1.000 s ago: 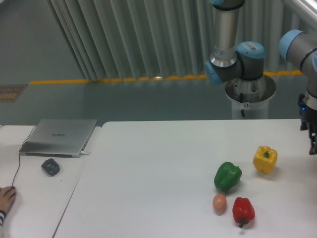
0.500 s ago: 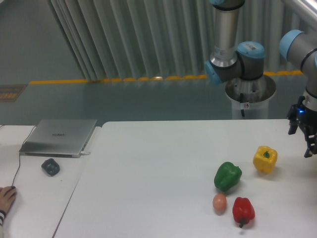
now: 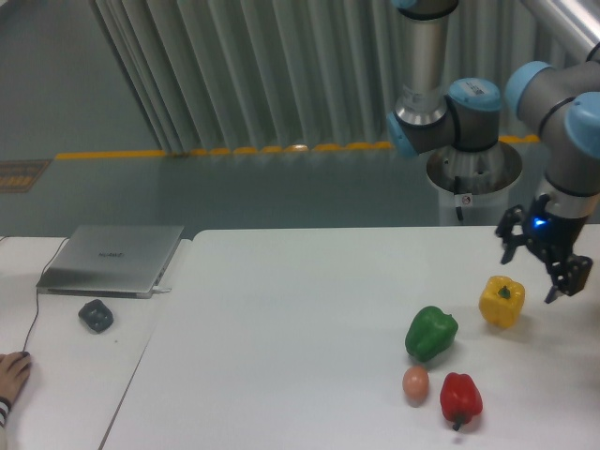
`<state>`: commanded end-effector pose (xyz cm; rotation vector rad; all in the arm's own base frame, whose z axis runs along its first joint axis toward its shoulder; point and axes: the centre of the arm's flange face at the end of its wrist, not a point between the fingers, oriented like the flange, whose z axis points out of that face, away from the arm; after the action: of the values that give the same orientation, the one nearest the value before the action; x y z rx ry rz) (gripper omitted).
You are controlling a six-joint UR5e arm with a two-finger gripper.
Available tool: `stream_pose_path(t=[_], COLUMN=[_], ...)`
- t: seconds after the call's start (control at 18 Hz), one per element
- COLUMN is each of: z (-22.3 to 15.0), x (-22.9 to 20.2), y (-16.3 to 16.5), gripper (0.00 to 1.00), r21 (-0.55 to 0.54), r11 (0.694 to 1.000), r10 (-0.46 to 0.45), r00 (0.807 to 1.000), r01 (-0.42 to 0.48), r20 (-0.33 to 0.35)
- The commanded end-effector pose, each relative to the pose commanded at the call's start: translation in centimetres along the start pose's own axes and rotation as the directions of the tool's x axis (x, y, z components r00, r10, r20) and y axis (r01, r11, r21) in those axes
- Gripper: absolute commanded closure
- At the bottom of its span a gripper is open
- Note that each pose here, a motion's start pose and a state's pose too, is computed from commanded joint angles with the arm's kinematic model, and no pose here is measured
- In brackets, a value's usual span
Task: Place the green peppers in a basket
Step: 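Move the open gripper over the green bell pepper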
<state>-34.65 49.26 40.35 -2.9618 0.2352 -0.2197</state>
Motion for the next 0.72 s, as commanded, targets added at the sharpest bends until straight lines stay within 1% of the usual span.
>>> stream_pose_path(t=[0.11, 0.22, 0.28, 0.33, 0.44, 0.56, 0.61, 0.67, 0.72], z=[0.4, 1.1, 1.8, 2.0, 3.2, 5.5, 6.2, 6.8, 7.1], x=[1.1, 2.5, 2.9, 3.3, 4.0, 6.0, 6.5, 6.6, 6.8], y=[-1.3, -3.2, -4.0, -4.6, -5.4, -7.4, -8.2, -8.5, -8.8], gripper=[0.00, 0.00, 0.00, 0.00, 0.00, 0.00, 0.00, 0.00, 0.00], r21=[0.007, 0.022, 0.027, 0.030, -0.030, -0.116, -0.137, -0.150, -0.154], r11=[0.997, 0.988, 0.985, 0.986, 0.989, 0.990, 0.988, 0.987, 0.987], r10=[-0.076, -0.156, -0.173, -0.168, -0.139, -0.066, -0.038, -0.025, -0.015], r00=[0.997, 0.987, 0.984, 0.984, 0.986, 0.985, 0.982, 0.979, 0.979], r01=[0.076, 0.156, 0.172, 0.167, 0.142, 0.084, 0.064, 0.056, 0.047], r20=[0.013, 0.034, 0.041, 0.051, 0.095, 0.157, 0.186, 0.203, 0.204])
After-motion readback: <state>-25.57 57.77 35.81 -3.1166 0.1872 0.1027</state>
